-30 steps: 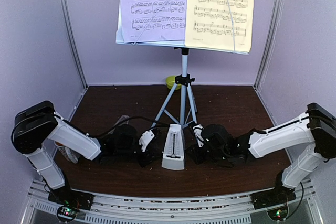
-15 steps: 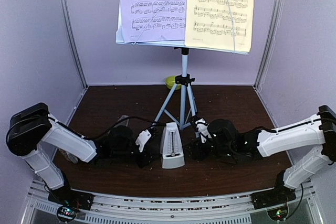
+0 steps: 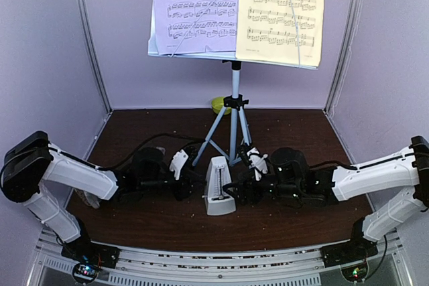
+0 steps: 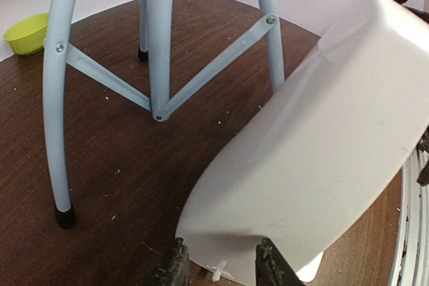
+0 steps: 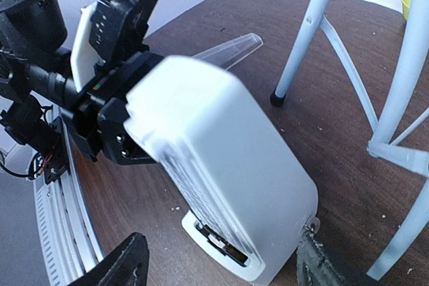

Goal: Set up the instrument practice props

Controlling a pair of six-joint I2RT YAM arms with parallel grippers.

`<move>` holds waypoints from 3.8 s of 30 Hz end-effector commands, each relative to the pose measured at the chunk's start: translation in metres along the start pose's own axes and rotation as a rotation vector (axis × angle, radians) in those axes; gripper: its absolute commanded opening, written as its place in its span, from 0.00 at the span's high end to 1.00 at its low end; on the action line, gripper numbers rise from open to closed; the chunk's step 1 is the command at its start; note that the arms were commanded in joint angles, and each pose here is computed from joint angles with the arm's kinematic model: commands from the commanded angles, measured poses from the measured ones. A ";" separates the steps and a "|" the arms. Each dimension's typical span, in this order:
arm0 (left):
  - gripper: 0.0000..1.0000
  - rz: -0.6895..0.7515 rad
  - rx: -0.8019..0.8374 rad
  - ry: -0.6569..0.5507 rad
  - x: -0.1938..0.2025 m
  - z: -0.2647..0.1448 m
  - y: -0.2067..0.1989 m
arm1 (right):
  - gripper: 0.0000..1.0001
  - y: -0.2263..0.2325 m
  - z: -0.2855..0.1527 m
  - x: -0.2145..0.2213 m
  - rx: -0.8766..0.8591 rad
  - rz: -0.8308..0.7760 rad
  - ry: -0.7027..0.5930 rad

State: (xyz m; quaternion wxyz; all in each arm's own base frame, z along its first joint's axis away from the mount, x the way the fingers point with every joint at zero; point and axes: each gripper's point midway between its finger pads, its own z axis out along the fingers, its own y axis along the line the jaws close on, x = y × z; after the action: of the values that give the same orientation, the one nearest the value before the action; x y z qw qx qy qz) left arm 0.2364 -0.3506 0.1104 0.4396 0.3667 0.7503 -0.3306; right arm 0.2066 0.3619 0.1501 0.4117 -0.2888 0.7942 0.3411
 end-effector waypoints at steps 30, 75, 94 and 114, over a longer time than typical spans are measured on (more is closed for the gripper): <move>0.65 0.016 -0.020 -0.041 -0.022 0.003 0.011 | 0.66 -0.003 0.011 -0.032 0.055 0.114 -0.100; 0.65 0.001 -0.116 -0.072 -0.033 -0.027 0.036 | 0.39 -0.075 -0.035 0.022 0.352 0.169 -0.053; 0.64 -0.090 -0.314 -0.176 -0.070 -0.108 0.104 | 0.14 -0.033 -0.089 -0.050 0.158 0.096 -0.200; 0.02 -0.294 -0.535 -0.263 -0.155 -0.170 0.149 | 0.00 -0.147 -0.151 -0.142 0.331 0.172 -0.383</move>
State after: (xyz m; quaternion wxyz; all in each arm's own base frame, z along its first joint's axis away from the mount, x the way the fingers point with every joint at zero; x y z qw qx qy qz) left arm 0.3400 -0.1896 0.2879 0.5704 0.1344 0.7764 -0.2319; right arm 0.3081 0.1944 0.2856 0.5642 -0.0875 0.7733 0.2757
